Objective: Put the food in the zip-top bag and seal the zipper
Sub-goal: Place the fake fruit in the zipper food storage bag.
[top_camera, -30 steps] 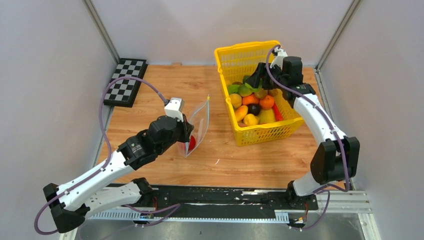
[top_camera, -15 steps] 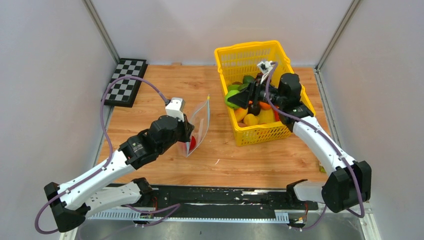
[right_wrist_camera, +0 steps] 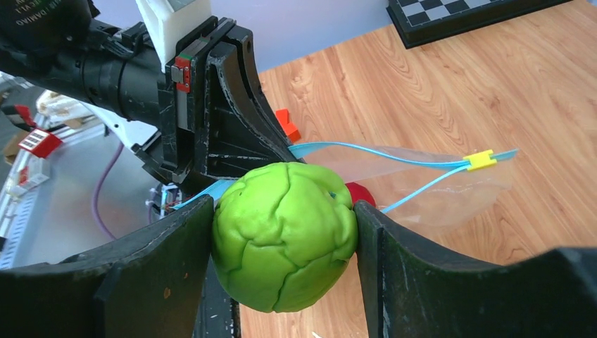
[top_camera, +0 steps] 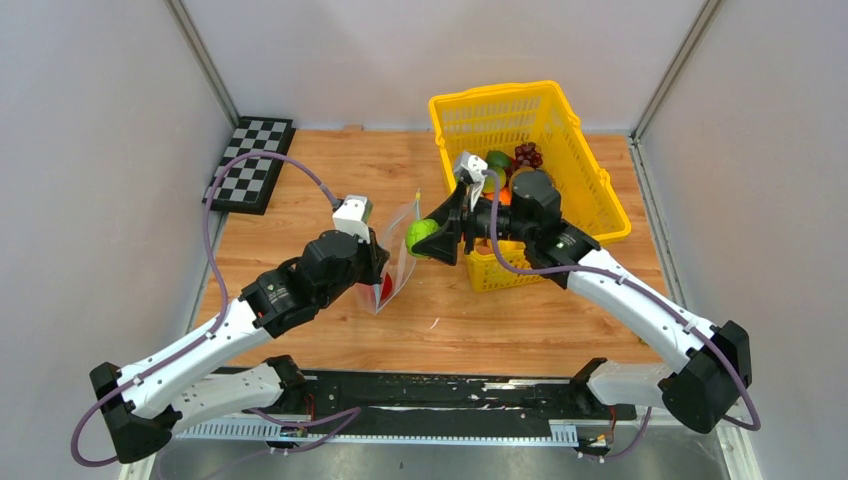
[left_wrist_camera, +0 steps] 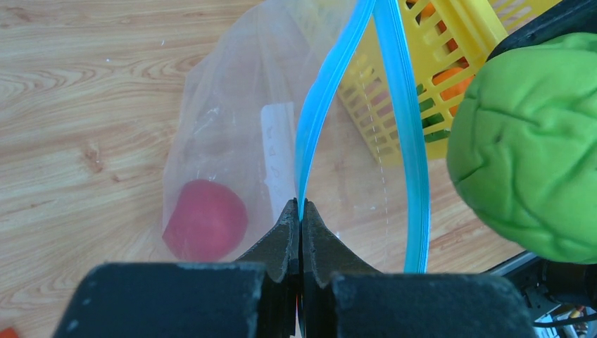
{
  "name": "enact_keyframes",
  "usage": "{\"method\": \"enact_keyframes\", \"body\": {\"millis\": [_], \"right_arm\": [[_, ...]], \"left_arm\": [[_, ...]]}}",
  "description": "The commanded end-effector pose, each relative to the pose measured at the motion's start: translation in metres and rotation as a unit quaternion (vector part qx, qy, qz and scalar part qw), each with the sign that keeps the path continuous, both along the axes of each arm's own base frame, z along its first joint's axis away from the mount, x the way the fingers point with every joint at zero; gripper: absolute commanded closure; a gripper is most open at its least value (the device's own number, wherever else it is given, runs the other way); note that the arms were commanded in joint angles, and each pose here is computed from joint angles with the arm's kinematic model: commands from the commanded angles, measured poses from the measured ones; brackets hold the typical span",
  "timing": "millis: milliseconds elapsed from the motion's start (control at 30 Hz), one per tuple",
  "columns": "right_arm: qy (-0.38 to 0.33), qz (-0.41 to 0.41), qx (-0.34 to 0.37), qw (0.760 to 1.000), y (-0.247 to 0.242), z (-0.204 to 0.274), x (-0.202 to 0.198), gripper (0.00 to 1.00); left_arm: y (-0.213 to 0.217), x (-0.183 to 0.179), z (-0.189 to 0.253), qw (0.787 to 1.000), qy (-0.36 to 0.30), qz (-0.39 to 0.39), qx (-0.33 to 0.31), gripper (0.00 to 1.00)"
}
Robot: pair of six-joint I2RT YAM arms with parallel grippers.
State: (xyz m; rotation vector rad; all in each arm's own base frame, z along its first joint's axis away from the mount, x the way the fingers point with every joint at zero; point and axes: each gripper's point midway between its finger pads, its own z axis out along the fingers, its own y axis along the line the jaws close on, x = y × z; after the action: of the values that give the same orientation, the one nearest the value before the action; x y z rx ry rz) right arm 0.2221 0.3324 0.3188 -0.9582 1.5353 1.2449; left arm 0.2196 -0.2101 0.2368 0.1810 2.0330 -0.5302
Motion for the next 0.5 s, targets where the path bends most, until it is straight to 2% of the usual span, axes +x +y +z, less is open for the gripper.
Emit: {"method": "enact_keyframes", "body": {"millis": [0,267,467], "right_arm": [[-0.073,-0.035,-0.003,0.997,0.006,0.022,0.010,0.53],[-0.076,-0.023,-0.017,0.997,0.025,0.016,0.005,0.53],[-0.055,-0.043,-0.070,0.995,0.035,-0.016,0.020,0.52]], "left_arm": [[-0.009,0.004,0.020,0.999,-0.019,-0.008,-0.031,1.00],[-0.010,0.004,0.025,0.999,-0.023,-0.010,-0.036,1.00],[-0.010,0.003,0.027,0.999,-0.023,-0.010,-0.039,1.00]]}}
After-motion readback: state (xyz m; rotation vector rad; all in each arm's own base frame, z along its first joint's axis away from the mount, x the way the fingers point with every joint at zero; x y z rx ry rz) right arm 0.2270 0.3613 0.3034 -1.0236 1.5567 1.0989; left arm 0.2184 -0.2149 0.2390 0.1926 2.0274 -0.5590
